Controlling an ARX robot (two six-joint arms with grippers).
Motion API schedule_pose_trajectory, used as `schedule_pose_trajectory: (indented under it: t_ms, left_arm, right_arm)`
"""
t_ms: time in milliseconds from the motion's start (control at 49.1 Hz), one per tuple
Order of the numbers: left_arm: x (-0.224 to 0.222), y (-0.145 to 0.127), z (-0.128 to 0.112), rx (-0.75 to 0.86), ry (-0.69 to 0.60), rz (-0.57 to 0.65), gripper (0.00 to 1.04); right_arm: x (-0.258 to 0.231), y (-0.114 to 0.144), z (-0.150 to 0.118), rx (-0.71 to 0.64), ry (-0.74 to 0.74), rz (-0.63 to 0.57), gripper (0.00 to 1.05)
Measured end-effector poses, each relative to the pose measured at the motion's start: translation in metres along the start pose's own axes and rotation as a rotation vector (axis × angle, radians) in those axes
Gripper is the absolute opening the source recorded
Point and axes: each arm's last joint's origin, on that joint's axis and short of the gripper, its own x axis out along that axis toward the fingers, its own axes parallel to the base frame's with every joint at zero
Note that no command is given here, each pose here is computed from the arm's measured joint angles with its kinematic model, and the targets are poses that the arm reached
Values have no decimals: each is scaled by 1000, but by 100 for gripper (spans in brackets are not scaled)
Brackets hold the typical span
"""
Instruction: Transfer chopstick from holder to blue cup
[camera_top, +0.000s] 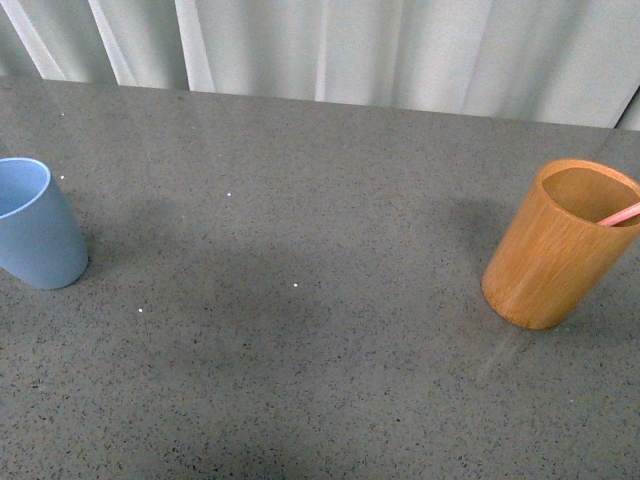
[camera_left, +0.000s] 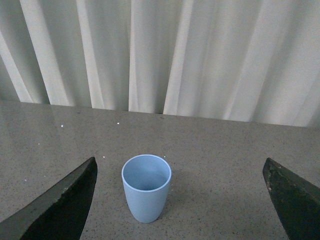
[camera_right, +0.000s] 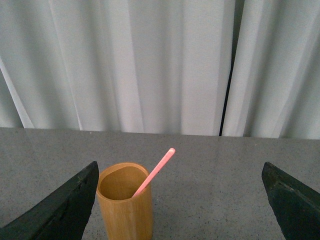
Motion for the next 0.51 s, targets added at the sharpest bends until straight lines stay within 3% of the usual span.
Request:
schedule_pose_trajectory:
  t_ms: [509]
  left_arm:
    - [0,0,0,0,0,0,98]
  right_arm:
    - [0,0,0,0,0,0,95]
